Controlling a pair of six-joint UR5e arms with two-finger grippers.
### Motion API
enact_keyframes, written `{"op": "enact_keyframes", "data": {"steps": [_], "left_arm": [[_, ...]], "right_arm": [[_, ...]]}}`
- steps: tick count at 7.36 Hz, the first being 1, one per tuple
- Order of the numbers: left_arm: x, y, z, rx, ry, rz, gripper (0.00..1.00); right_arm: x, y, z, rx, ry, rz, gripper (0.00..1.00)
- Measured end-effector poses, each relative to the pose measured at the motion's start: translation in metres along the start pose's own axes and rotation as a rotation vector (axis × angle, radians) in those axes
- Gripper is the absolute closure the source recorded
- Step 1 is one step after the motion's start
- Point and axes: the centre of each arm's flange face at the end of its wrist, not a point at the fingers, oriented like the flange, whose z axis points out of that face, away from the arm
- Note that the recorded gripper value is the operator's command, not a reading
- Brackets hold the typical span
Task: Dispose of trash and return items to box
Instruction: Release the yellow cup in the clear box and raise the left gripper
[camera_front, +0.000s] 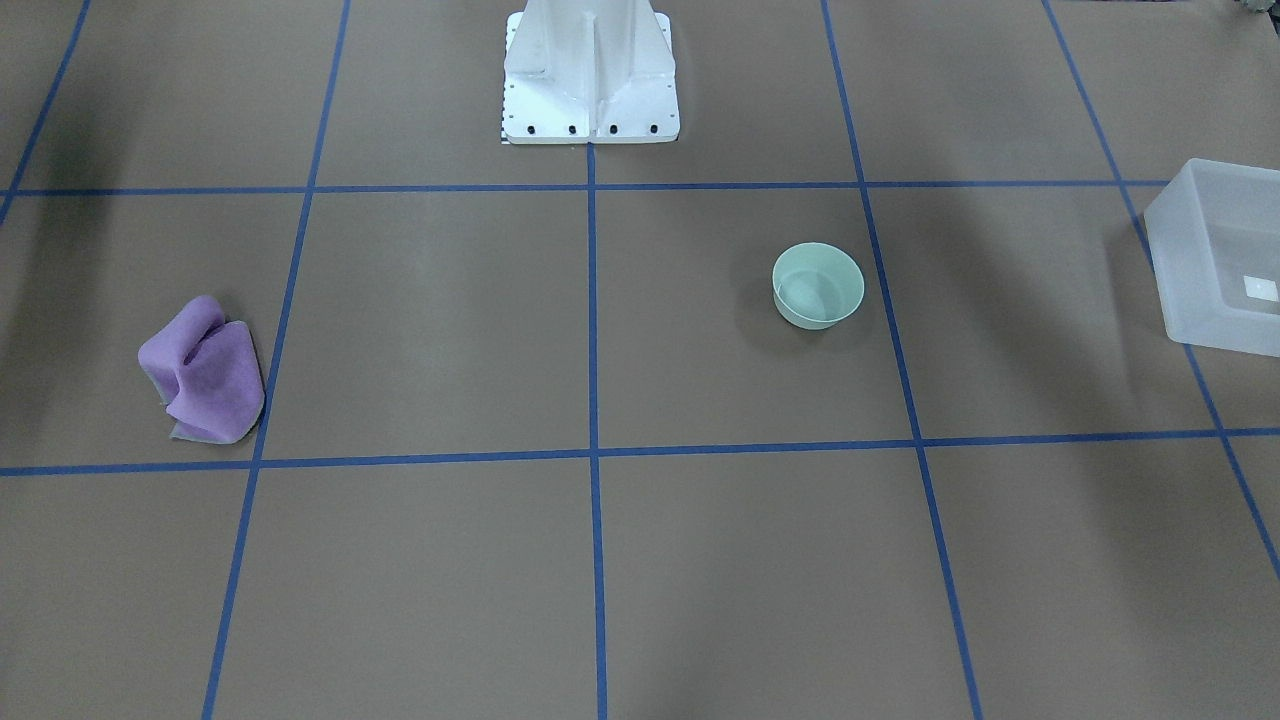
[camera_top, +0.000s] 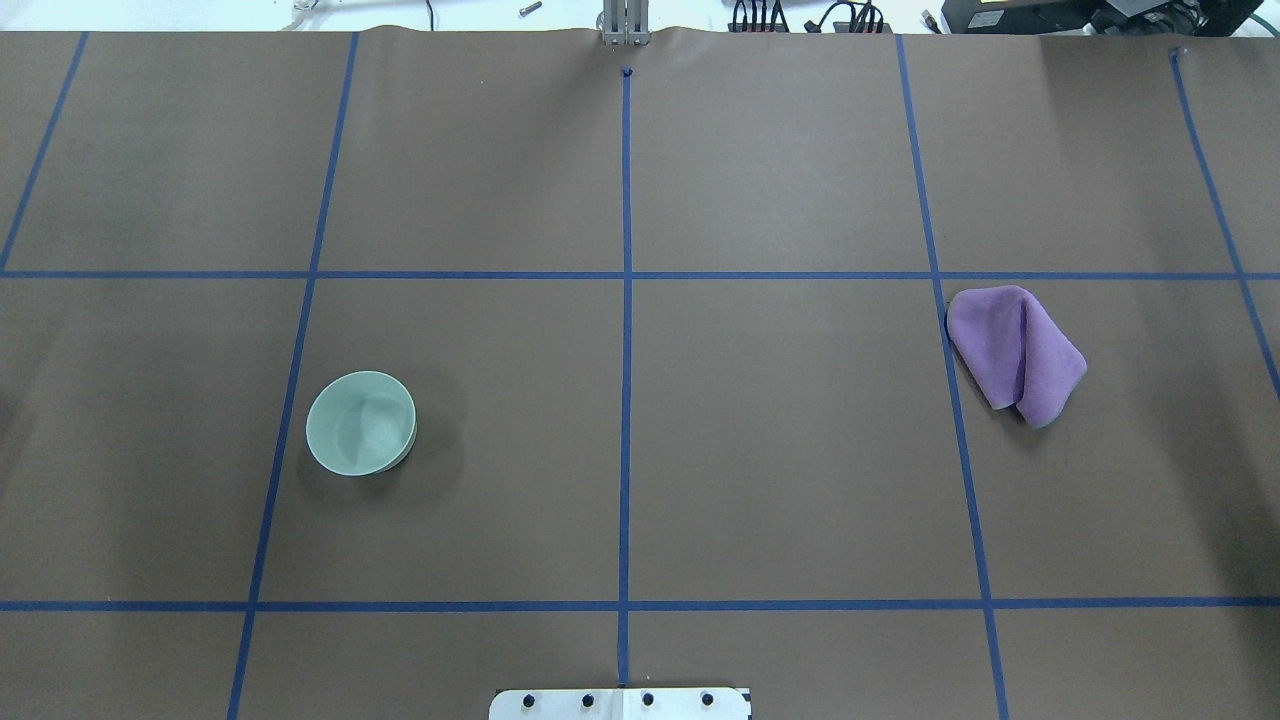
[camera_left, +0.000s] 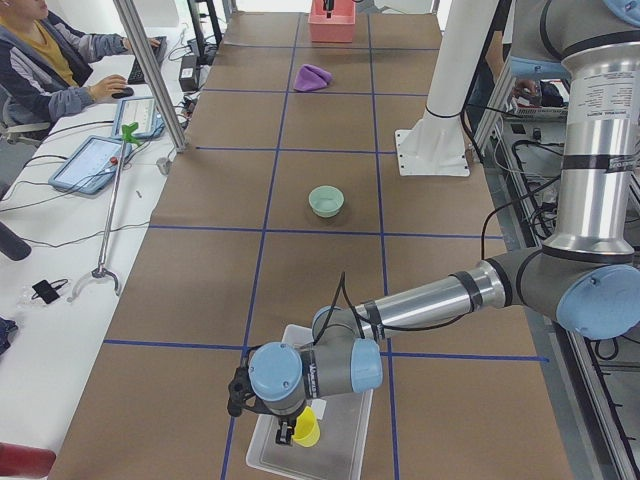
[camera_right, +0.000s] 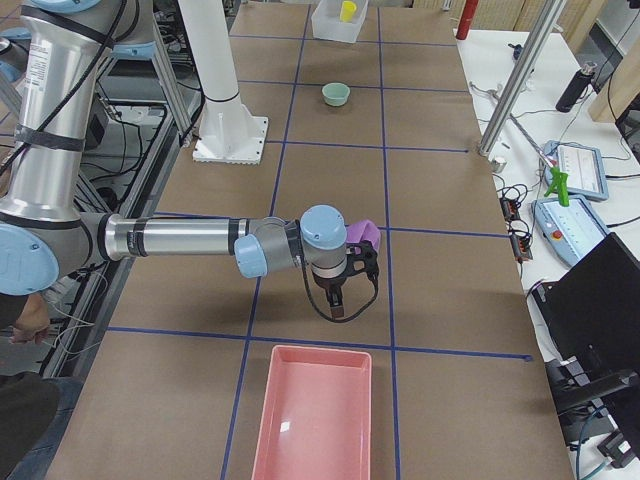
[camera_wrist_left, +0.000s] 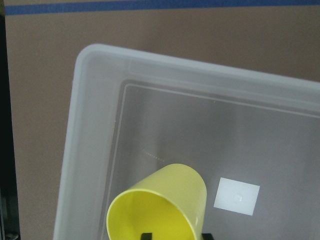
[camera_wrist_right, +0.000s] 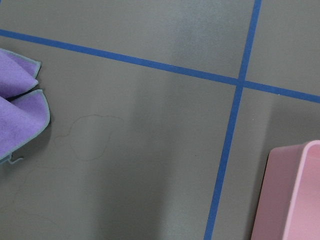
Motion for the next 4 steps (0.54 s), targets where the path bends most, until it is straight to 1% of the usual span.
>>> {"op": "enact_keyframes", "data": {"steps": [1, 2, 3, 4], "left_arm": [[0.037, -0.012, -0.037, 0.013, 0.011, -0.011, 0.03], [0.082, -0.019, -0.078, 0.035, 0.012, -0.049, 0.03], [0.131, -0.023, -0.110, 0.062, 0.011, -0.095, 0.03], [0.184, -0.029, -0.122, 0.070, 0.018, -0.136, 0.03]], "right_arm": [[0.000, 0.000, 0.000, 0.000, 0.000, 0.000, 0.00], [0.000, 0.000, 0.000, 0.000, -0.001, 0.000, 0.00], [0.000, 0.000, 0.000, -0.001, -0.001, 0.000, 0.00], [0.000, 0.000, 0.000, 0.000, -0.001, 0.000, 0.00]]}}
